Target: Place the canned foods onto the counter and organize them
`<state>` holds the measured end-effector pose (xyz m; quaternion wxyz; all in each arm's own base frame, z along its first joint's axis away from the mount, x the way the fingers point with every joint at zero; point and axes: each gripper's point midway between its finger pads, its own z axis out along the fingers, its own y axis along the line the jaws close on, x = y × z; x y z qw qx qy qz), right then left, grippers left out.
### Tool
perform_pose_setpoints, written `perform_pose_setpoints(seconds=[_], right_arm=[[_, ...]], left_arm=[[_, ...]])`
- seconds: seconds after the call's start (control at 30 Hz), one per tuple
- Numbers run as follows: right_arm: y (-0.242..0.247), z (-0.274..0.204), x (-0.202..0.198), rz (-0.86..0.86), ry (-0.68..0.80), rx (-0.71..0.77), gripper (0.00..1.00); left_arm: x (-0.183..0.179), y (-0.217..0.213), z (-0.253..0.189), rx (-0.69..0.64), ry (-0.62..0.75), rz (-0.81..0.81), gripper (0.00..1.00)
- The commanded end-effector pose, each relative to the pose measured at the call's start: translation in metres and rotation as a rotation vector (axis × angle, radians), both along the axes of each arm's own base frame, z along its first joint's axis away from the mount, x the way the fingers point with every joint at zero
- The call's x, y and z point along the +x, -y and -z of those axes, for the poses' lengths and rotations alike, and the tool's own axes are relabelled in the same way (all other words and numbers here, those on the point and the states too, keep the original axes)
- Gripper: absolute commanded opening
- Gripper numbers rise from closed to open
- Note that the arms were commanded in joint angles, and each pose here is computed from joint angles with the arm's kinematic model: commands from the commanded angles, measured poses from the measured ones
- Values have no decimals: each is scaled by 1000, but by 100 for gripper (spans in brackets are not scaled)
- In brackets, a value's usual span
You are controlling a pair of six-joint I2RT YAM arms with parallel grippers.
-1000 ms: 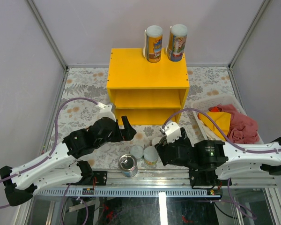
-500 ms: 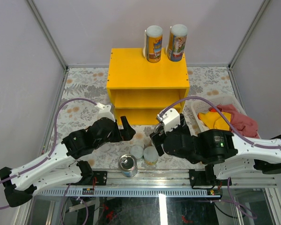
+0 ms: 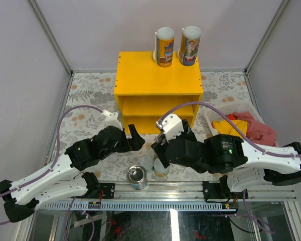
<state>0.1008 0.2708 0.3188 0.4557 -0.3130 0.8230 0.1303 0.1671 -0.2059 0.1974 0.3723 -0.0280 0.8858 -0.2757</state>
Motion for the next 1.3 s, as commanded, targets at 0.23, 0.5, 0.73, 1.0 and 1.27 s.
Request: perform_pose_setpoints(seconds=[0.23, 0.5, 0.73, 1.0, 1.27], right_arm=[[-9, -105, 12, 22, 101, 217, 21], [10, -144, 34, 112, 192, 240, 21], [28, -158, 72, 207, 258, 259, 20], [47, -178, 116, 296, 330, 266, 19], [58, -196, 148, 353, 340, 275, 19]], left_arm=[[3, 11, -24, -66, 48, 34, 100], [3, 11, -25, -68, 51, 41, 100], [1, 10, -26, -74, 53, 44, 100], [0, 10, -26, -73, 49, 46, 100], [0, 9, -26, -64, 47, 50, 100]])
